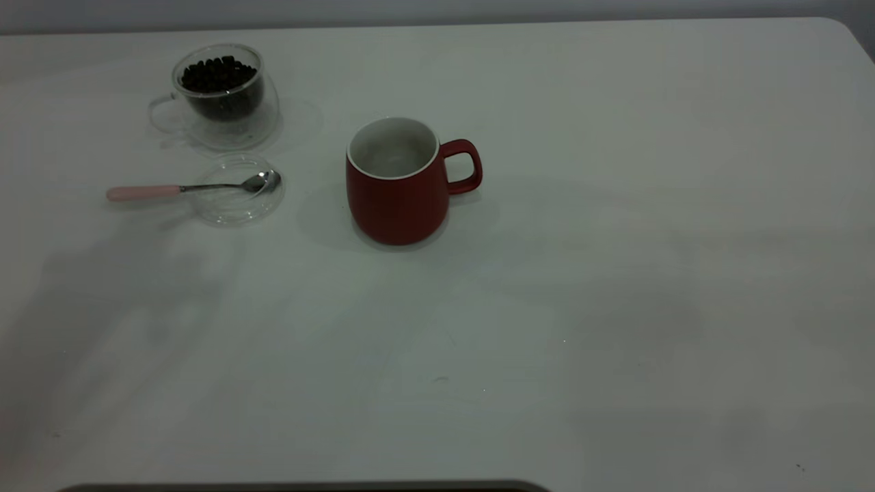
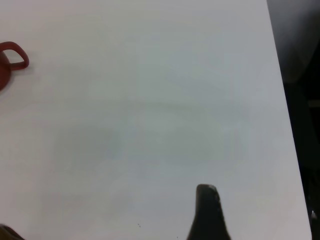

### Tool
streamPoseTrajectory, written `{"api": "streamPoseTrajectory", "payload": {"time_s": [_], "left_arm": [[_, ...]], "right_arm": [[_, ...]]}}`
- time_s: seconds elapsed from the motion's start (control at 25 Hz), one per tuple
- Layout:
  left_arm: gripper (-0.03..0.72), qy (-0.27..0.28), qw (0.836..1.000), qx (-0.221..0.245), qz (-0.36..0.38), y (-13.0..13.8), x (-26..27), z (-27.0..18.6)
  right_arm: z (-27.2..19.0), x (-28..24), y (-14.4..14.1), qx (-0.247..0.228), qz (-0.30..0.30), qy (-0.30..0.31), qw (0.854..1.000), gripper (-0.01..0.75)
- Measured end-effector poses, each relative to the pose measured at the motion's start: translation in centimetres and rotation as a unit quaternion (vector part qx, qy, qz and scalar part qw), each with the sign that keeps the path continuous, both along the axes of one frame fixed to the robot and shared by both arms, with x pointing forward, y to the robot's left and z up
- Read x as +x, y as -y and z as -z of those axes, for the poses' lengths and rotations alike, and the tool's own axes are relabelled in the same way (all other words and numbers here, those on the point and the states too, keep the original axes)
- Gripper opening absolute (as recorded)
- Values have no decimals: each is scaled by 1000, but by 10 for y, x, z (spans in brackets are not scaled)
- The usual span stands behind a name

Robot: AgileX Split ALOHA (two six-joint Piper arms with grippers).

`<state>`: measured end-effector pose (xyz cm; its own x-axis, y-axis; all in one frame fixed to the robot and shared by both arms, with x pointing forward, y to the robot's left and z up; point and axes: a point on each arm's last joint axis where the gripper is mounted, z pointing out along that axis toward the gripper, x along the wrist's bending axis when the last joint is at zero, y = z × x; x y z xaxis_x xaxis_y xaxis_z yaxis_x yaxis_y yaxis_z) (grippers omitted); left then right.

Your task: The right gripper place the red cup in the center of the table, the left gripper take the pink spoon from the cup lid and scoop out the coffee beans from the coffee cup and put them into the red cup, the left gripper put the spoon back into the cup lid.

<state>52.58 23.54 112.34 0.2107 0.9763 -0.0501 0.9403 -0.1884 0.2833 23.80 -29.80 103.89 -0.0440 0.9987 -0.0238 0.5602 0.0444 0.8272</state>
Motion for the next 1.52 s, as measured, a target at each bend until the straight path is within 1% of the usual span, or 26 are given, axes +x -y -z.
{"api": "streamPoseTrajectory", "payload": {"time_s": [0.16, 0.4, 0.56, 0.68, 0.8, 0.92, 1.0, 1.12, 1.36, 1.52], "left_arm": [[589, -29, 1000, 6, 0, -9, -44, 17], [589, -91, 996, 19, 0, -23, -108, 60], [589, -106, 994, 10, -9, -32, -149, 80], [589, -76, 996, 4, -38, -45, -175, 85], [589, -1, 998, 4, -66, -56, -201, 80], [589, 72, 994, -1, -84, -61, -221, 76], [589, 102, 991, -3, -92, -62, -233, 79], [589, 128, 987, -5, -97, -62, -248, 86], [589, 218, 971, -14, -96, -62, -274, 83], [589, 267, 959, -18, -95, -62, -290, 84]], "right_arm": [[0, 0, 0, 0, 0, 0, 1000, 590], [0, 0, 0, 0, 0, 0, 1000, 590], [0, 0, 0, 0, 0, 0, 1000, 590], [0, 0, 0, 0, 0, 0, 1000, 590], [0, 0, 0, 0, 0, 0, 1000, 590], [0, 0, 0, 0, 0, 0, 1000, 590], [0, 0, 0, 0, 0, 0, 1000, 590], [0, 0, 0, 0, 0, 0, 1000, 590], [0, 0, 0, 0, 0, 0, 1000, 590], [0, 0, 0, 0, 0, 0, 1000, 590]]}}
